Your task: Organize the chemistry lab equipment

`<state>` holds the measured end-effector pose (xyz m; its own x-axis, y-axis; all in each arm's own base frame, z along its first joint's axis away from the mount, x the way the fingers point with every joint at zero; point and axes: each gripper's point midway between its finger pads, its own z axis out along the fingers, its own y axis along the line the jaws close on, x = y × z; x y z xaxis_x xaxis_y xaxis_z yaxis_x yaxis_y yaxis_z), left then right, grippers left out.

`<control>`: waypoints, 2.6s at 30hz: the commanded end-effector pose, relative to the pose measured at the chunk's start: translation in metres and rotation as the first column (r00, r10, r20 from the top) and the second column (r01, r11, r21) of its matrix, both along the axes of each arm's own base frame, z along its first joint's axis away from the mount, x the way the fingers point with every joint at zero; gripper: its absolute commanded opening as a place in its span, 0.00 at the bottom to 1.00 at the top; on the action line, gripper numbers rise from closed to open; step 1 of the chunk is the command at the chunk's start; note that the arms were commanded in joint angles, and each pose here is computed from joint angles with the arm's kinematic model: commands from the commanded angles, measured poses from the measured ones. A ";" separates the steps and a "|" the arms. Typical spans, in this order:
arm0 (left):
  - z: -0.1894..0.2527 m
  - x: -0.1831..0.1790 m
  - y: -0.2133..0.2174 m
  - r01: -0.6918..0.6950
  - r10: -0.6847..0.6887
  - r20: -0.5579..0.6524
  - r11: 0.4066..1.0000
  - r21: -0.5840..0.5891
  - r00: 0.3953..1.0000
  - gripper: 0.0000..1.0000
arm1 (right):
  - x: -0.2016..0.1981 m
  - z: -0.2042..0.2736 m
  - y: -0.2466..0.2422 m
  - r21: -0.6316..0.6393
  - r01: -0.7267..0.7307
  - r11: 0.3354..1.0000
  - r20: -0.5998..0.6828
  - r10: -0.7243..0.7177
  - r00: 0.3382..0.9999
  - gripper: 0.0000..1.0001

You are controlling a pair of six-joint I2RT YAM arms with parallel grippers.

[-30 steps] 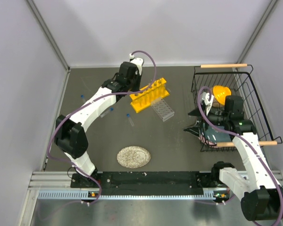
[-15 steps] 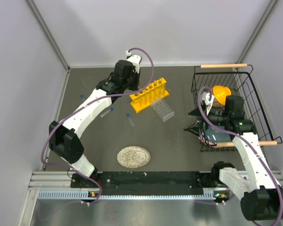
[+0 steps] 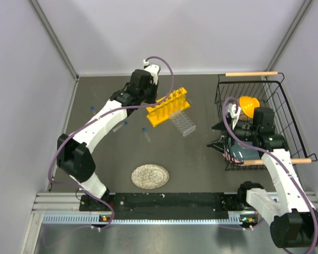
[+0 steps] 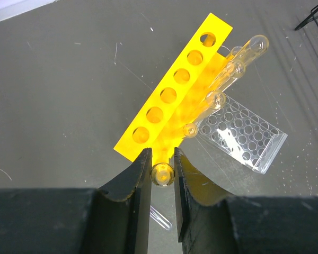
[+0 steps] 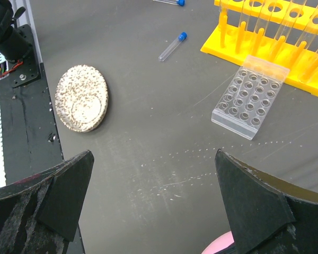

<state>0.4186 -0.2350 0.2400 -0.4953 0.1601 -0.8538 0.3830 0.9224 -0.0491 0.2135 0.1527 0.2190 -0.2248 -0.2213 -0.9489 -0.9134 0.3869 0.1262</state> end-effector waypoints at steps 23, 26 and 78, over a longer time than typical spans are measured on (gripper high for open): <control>-0.046 0.014 -0.006 -0.001 0.002 -0.050 1.000 0.027 0.999 0.10 | 0.001 0.008 -0.002 0.015 -0.012 1.000 0.057 0.011 0.998 0.99; -0.057 0.014 -0.006 0.001 0.001 -0.065 0.999 0.039 0.998 0.11 | 0.001 0.008 -0.002 0.015 -0.012 1.000 0.057 0.011 0.998 0.99; -0.047 -0.057 0.151 -0.272 0.261 -0.152 0.961 -0.053 0.953 0.99 | 0.013 0.038 -0.012 0.010 0.056 0.998 0.008 -0.056 0.998 0.99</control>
<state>0.3584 -0.0903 0.1924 -0.6166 -0.0046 -0.7873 0.1081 0.9900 -0.0905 0.2228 0.1401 0.2329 -0.2681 -0.2106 -0.9401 -0.8824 0.4453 0.1519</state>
